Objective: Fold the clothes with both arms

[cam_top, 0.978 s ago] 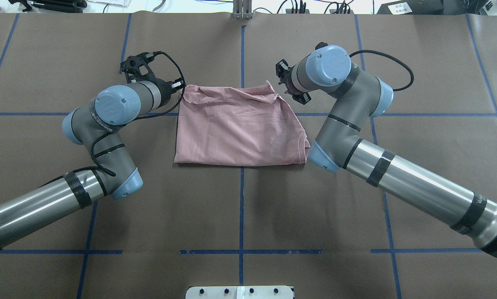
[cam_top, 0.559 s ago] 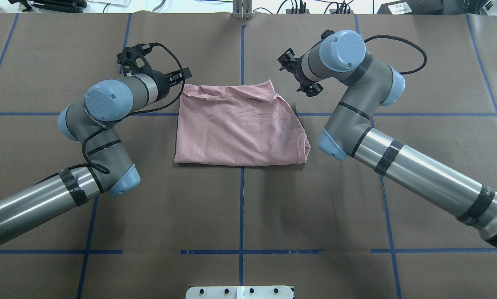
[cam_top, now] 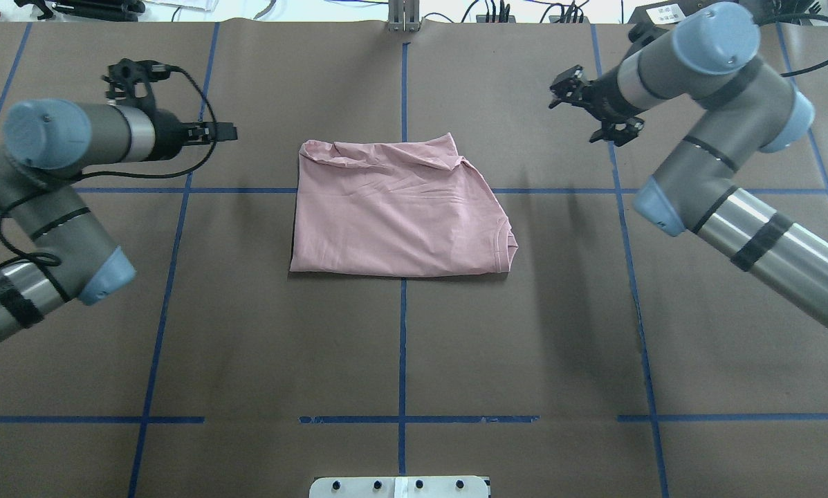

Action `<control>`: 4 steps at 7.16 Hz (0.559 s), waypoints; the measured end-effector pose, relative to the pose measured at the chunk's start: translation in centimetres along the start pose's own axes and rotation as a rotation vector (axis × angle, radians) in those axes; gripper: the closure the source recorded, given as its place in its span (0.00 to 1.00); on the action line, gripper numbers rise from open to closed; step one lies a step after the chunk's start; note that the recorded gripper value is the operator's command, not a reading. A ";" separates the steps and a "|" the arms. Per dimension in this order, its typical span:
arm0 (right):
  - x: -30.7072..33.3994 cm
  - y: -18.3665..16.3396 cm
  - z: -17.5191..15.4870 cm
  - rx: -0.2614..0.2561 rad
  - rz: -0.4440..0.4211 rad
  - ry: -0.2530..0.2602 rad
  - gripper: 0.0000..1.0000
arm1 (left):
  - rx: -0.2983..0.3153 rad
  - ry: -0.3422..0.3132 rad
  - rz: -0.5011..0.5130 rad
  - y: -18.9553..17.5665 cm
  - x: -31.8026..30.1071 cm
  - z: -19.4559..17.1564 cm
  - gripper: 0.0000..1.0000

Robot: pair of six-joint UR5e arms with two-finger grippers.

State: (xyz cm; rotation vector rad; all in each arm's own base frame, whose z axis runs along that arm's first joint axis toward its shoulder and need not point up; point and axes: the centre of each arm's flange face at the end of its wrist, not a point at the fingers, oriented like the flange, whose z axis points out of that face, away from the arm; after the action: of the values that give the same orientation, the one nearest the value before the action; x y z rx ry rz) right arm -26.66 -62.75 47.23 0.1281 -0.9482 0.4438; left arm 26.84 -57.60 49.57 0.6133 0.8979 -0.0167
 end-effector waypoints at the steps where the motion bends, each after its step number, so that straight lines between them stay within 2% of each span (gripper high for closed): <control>1: 7.6 -1.4 -0.9 -0.012 -0.156 0.056 0.00 | -0.027 -0.030 0.104 0.2 -7.1 -3.5 0.00; 2: 14.2 -2.8 -2.6 -0.046 -0.274 0.092 0.00 | -0.050 -0.042 0.185 0.5 -13.6 -7.7 0.00; 3: 19.2 -4.3 -5.1 -0.094 -0.332 0.092 0.00 | -0.069 -0.023 0.229 1.7 -18.7 -12.3 0.00; 4: 23.0 -5.2 -7.8 -0.143 -0.349 0.055 0.00 | -0.082 0.014 0.236 4.0 -21.6 -16.8 0.00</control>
State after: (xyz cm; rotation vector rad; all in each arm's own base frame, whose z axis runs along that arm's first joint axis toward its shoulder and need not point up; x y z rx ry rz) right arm -7.06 -58.01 61.73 0.1468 -0.8789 0.0572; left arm 1.93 -50.82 59.66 0.6404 0.8312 0.2362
